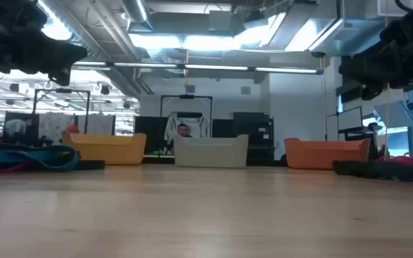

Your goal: Sort rubber bands into baskets

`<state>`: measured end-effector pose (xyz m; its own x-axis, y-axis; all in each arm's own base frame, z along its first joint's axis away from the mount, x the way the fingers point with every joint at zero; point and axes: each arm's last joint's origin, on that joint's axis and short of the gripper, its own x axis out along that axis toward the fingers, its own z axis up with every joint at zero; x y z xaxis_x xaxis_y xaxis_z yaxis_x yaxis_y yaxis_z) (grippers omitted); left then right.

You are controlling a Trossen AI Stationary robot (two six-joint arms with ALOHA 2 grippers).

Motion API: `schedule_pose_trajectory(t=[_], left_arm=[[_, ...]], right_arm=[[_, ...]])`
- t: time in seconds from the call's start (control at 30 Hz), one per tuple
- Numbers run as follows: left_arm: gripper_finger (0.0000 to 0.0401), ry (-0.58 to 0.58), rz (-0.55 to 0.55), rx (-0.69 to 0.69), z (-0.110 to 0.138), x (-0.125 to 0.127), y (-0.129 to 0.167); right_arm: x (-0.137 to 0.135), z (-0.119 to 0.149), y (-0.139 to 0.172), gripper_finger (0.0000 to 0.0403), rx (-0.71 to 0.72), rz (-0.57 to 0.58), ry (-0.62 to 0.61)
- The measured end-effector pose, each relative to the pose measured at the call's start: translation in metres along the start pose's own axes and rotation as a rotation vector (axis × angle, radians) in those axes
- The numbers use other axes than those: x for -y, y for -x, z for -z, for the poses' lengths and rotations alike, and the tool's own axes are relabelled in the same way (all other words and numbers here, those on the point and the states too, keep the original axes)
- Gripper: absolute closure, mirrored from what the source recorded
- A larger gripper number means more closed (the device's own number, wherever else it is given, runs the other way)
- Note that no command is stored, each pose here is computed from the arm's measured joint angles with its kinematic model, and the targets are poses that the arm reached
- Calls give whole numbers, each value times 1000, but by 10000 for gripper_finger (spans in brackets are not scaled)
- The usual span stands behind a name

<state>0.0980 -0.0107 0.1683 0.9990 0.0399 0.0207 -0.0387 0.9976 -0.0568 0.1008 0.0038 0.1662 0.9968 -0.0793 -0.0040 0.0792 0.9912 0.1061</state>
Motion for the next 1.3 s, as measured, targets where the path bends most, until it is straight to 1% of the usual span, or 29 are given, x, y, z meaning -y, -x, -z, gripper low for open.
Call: schedule_pose_trajectory(t=[1.17, 1.23, 1.3], left_arm=[[396, 0, 0, 0, 0, 0, 0], [396, -11, 0, 0, 0, 0, 0], [396, -59, -1, 0, 0, 0, 0]], right_arm=[[0, 0, 0, 388, 0, 0, 0], [0, 0, 0, 388, 0, 0, 0], [0, 0, 0, 388, 0, 0, 0]])
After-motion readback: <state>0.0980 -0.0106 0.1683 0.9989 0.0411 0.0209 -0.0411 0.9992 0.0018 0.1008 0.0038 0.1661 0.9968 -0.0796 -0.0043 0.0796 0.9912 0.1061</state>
